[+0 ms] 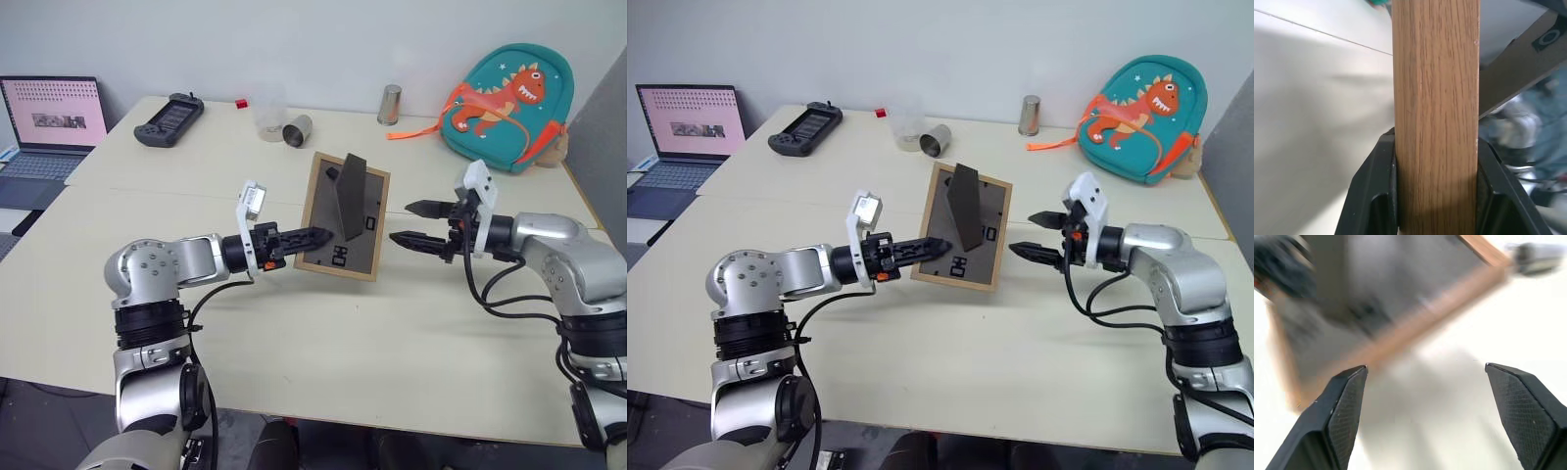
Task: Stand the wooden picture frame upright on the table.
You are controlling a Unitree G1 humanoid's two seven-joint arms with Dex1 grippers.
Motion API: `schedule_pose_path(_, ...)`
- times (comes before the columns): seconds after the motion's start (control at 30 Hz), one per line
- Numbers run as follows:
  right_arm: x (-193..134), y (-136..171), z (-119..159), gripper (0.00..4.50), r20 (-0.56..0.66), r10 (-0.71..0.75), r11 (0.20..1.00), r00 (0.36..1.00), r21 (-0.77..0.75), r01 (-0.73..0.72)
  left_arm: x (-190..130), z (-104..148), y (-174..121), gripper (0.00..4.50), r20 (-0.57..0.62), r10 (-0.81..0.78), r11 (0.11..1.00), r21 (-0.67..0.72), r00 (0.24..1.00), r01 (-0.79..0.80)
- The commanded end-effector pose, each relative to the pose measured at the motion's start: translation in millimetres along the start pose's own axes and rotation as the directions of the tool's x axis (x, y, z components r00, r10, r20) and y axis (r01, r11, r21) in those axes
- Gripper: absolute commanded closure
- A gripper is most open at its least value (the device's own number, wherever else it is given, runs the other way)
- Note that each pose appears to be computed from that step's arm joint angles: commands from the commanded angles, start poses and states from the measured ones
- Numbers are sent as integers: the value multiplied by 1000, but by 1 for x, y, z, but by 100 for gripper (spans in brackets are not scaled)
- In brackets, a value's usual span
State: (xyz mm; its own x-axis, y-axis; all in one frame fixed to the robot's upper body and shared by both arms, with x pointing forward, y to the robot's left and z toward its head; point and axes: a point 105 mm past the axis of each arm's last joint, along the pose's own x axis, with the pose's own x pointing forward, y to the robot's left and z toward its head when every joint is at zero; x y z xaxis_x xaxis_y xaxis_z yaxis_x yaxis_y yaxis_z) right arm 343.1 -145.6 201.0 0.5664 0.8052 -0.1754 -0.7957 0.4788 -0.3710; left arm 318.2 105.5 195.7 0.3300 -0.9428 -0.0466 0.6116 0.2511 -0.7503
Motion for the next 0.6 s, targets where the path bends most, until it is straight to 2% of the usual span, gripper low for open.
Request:
schedule_pose_path(0.03, 0, 5, 5, 43, 42, -1, 926, 999, -378, 16, -3, 1, -17, 323, -12, -103, 994, -21, 995, 103)
schedule_pose_path(0.1, 9, 10, 3, 43, 92, -24, 767, 995, -637, 78, -6, -8, -19, 323, -49, -130, 990, -60, 990, 127)
schedule_pose_path(0.17, 17, 11, 12, 43, 190, -34, 645, 981, -746, 167, -8, -16, -21, 323, -79, -145, 986, -88, 986, 138)
schedule_pose_path(0.27, 24, 20, 31, 43, 326, 18, 509, 945, -817, 272, -7, -16, -26, 323, -75, -179, 977, -131, 981, 168)
schedule_pose_path(0.43, 29, 34, 43, 43, 444, 98, 377, 891, -845, 380, -5, -21, -30, 323, -44, -183, 970, -172, 982, 173)
schedule_pose_path(0.6, 31, 24, 40, 43, 486, 39, 370, 873, -819, 439, -5, -18, -31, 323, 34, -149, 971, -184, 988, 153)
